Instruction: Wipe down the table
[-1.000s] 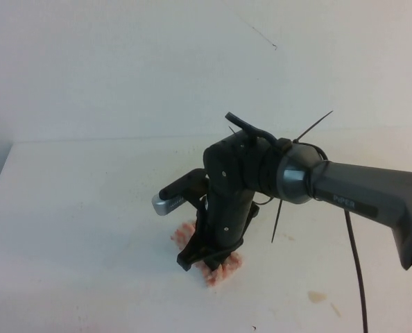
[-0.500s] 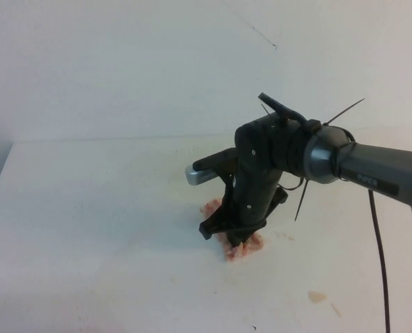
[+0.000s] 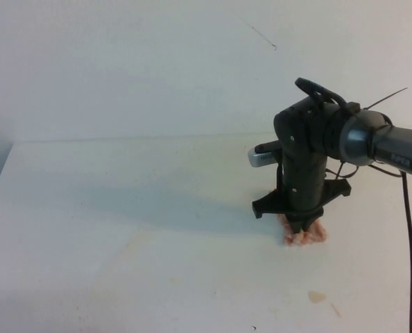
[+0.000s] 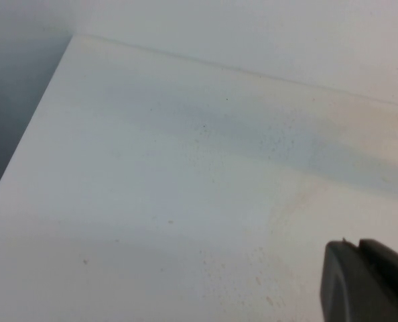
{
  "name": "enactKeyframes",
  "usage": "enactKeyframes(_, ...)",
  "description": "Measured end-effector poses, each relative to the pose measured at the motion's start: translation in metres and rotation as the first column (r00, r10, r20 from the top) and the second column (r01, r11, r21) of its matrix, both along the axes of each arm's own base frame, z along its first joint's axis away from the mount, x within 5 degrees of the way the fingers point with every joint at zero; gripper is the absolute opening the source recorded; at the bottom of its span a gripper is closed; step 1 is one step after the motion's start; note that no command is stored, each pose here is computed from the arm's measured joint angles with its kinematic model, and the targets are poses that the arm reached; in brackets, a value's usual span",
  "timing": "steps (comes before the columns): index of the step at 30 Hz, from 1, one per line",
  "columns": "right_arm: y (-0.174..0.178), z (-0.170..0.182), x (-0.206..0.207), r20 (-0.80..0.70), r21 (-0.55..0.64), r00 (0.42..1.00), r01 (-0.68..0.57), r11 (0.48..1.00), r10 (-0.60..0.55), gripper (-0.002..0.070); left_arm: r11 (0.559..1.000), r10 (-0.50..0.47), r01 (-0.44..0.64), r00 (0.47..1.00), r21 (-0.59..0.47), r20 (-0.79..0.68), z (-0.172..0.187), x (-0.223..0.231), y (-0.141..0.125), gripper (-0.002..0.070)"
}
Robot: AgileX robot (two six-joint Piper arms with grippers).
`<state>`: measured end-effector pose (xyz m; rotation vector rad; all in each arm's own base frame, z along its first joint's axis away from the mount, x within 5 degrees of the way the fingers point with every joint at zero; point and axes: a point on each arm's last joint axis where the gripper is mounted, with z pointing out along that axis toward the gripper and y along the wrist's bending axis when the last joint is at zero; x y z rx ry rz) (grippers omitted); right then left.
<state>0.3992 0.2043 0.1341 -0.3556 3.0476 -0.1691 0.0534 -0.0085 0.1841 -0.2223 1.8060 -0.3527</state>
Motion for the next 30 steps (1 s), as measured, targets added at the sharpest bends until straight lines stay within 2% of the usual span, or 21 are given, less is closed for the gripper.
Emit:
enactKeyframes(4, -0.014, -0.004, -0.013, 0.006, -0.002, 1.0, 0.005, 1.0, -0.005, -0.0003, 1.0, 0.0, 0.0, 1.0, 0.0, 0.0, 0.0, 0.0, 0.0, -0.0003)
enactKeyframes(10, -0.039, 0.01, -0.043, 0.138, 0.042, 0.99, 0.016, 0.999, -0.022, -0.0003, 1.0, 0.0, 0.0, 1.0, 0.0, 0.0, 0.0, 0.0, 0.0, -0.0003)
enactKeyframes(18, -0.106, 0.032, -0.08, 0.232, 0.109, 0.964, 0.104, 0.989, -0.127, -0.0003, 1.0, 0.0, 0.0, 1.0, 0.0, 0.0, 0.0, 0.0, 0.0, -0.0003)
enactKeyframes(22, -0.122, 0.042, -0.088, 0.271, 0.043, 0.961, 0.052, 0.998, -0.062, 0.0, 1.0, 0.0, 0.0, 1.0, 0.0, 0.0, 0.0, 0.0, 0.0, -0.0003)
enactKeyframes(25, -0.125, 0.044, -0.089, 0.261, 0.012, 0.964, 0.046, 0.999, -0.048, 0.005, 1.0, 0.0, 0.0, 1.0, 0.0, 0.0, 0.0, 0.0, 0.0, -0.0003)
enactKeyframes(30, -0.121, 0.044, -0.089, 0.267, 0.056, 0.961, 0.062, 0.996, -0.075, 0.0223, 1.0, 0.0, 0.0, 1.0, 0.0, 0.0, 0.0, 0.0, 0.0, -0.0003)
